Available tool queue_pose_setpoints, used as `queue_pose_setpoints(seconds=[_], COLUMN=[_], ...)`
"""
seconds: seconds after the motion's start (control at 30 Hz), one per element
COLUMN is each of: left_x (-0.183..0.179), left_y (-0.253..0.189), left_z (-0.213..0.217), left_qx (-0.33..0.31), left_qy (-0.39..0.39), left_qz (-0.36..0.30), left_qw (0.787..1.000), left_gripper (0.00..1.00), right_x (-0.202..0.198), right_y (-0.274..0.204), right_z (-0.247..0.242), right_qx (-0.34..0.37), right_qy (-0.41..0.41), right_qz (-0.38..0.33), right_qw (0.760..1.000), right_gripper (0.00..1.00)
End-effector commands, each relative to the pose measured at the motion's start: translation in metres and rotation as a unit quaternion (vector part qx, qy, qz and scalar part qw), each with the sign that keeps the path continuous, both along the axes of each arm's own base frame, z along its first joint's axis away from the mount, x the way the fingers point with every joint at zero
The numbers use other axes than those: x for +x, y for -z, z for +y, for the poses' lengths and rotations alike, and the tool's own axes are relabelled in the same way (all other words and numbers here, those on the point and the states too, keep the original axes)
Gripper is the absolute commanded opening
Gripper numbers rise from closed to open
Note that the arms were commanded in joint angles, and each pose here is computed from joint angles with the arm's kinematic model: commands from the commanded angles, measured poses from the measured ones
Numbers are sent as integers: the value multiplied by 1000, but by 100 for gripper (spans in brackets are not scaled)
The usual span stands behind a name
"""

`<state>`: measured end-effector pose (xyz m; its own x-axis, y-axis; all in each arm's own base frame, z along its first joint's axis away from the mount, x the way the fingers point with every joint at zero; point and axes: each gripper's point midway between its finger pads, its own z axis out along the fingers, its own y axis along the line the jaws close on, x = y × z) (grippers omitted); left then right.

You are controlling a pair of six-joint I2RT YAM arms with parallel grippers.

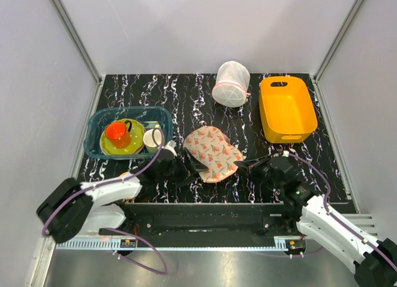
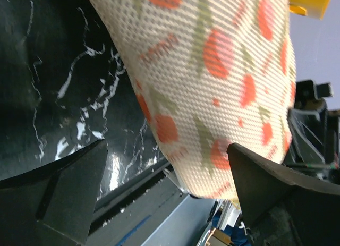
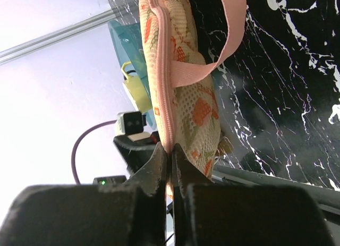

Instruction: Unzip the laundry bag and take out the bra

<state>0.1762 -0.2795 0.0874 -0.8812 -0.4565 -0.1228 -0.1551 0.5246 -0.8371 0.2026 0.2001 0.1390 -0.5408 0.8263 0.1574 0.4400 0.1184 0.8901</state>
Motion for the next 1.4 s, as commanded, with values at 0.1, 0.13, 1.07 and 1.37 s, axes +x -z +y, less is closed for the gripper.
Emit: queue_pose_setpoints(seconds=[0.1, 0.13, 1.07, 1.37], left_x=[31, 32, 92, 80], left_y=[-28, -27, -151, -92], left_z=[-43, -45, 12, -47], left_qx=[-74, -74, 166, 275], left_qy=[23, 24, -214, -109], left_qz=[-27, -24, -70, 31], left_qw=[997, 997, 960, 955], left_gripper=[81, 72, 0, 0], right_x=[8, 8, -1, -28], right_y=[-33, -32, -105, -80], right_z=[3, 2, 2, 55], right_qx=[26, 24, -326, -313], right_qy=[9, 10, -231, -292], right_qz=[-38, -37, -166, -174], right_qw=[999, 999, 901, 887], right_gripper=[0, 0, 79, 71])
